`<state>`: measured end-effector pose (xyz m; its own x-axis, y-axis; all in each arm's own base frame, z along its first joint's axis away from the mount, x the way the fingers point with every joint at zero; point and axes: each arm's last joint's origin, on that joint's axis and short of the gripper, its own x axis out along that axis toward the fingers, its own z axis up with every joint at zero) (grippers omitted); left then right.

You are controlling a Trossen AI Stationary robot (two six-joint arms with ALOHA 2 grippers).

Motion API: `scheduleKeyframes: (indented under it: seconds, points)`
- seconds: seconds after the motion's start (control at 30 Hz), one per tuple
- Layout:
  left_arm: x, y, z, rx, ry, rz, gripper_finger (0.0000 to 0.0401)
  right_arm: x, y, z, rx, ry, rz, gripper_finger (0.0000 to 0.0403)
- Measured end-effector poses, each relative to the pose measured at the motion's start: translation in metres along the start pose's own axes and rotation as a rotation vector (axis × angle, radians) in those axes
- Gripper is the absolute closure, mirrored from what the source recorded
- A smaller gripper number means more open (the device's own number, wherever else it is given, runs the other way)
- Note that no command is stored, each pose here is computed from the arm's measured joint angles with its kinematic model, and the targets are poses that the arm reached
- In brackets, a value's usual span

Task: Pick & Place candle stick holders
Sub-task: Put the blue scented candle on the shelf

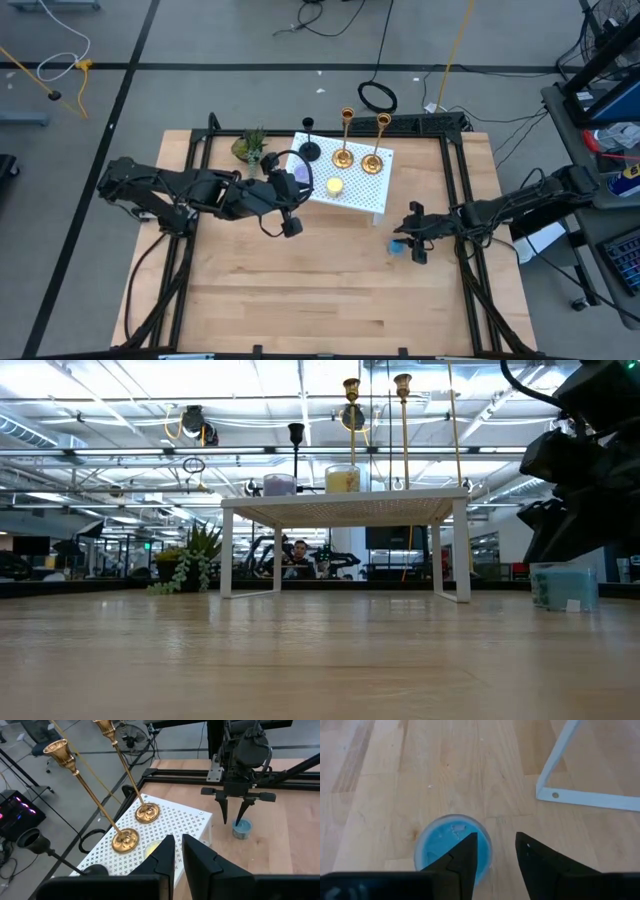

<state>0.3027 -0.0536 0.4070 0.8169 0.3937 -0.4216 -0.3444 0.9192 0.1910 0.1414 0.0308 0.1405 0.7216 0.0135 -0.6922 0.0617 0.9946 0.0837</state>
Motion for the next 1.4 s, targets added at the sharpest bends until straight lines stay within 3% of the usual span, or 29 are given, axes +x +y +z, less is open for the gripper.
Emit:
scheduleKeyframes:
  seconds: [0.23,0.57,0.97,1.23,1.4]
  points:
    - [0.0,0.0,0.0,-0.007,0.0,0.0,0.0359,0.0,-0.002,0.0,-0.03,-0.012,-0.059,0.0323]
    - [0.0,0.0,0.0,-0.016,0.001,0.0,0.0359,0.001,-0.007,0.0,-0.006,0.008,-0.053,0.0395]
    - [-0.001,-0.001,0.0,-0.014,0.0,-0.004,0.0359,0.0,-0.004,0.004,-0.001,-0.022,-0.033,0.0401]
    - [-0.004,-0.006,-0.001,-0.005,-0.003,-0.02,0.0359,-0.017,0.014,0.041,-0.017,-0.103,0.133,0.0402]
    - [-0.005,-0.007,-0.001,0.003,-0.004,-0.025,0.0359,-0.038,0.023,0.081,-0.06,-0.256,0.166,0.0402]
